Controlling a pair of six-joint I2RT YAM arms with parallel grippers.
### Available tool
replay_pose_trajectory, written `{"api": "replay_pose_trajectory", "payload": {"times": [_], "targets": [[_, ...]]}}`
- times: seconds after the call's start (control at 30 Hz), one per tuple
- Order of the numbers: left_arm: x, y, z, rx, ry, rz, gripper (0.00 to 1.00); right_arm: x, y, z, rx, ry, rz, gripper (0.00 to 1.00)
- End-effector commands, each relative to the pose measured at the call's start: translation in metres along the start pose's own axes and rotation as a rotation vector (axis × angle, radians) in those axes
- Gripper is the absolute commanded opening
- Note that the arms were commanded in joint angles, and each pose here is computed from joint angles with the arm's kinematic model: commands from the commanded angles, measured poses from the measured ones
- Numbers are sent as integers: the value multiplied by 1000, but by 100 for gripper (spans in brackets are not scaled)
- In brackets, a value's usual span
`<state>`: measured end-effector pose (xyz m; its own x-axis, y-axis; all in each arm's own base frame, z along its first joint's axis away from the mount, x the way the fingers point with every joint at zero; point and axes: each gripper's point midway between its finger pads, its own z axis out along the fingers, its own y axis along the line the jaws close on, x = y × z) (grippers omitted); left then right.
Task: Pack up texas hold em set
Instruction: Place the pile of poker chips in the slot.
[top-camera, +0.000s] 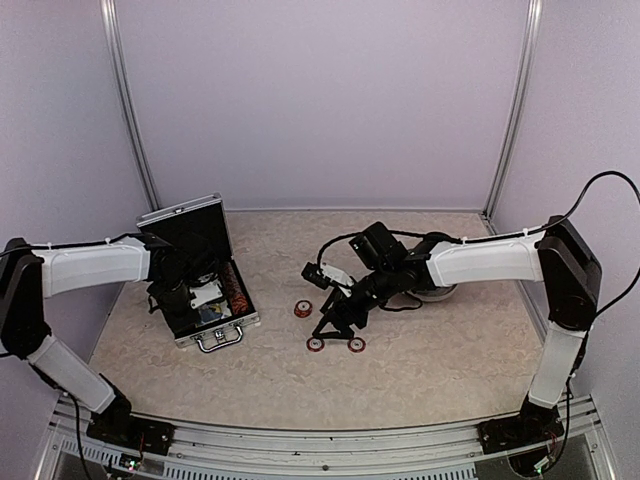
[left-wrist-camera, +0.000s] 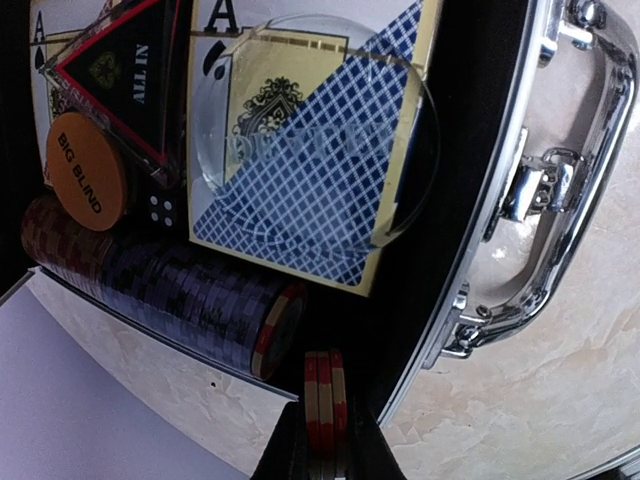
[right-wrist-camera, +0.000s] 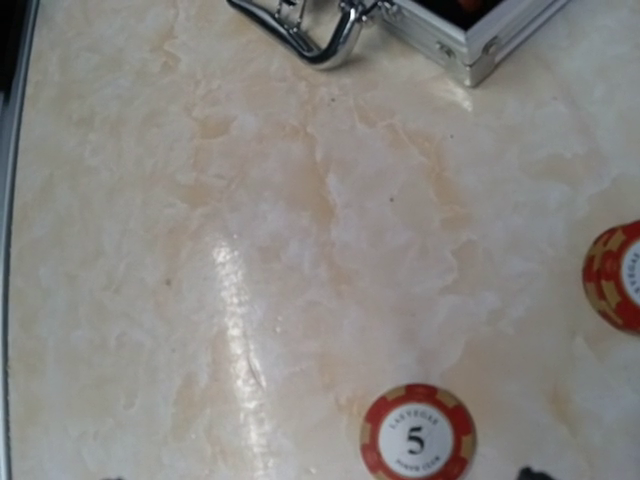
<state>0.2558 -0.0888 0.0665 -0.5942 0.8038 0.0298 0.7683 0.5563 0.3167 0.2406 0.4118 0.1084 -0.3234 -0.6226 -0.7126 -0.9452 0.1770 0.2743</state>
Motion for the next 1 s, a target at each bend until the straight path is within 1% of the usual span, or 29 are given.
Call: {"api": "replay_pose_trajectory", "payload": {"times": [0.0,0.23,0.47,0.57,0.63,0.97], "targets": [[-4,4,5,-10,14,8,0,-2,-4,1,-5,-9,11,84],[-3,5,12,-20,40,17,0,-1,-3,2,-13,-4,12,84],[-1,5,15,-29,45,15,10,0,-3,2,-14,-2,13,84],[-2,7,14,-36,40,15,16,0,-3,2,-15,-2,13,84],[-1,6,15,-37,39,14,18,-1,-2,1,-15,-3,12,84],[-2,9,17,-50,44,14,19,0,-2,1,-15,-2,12,83]]}}
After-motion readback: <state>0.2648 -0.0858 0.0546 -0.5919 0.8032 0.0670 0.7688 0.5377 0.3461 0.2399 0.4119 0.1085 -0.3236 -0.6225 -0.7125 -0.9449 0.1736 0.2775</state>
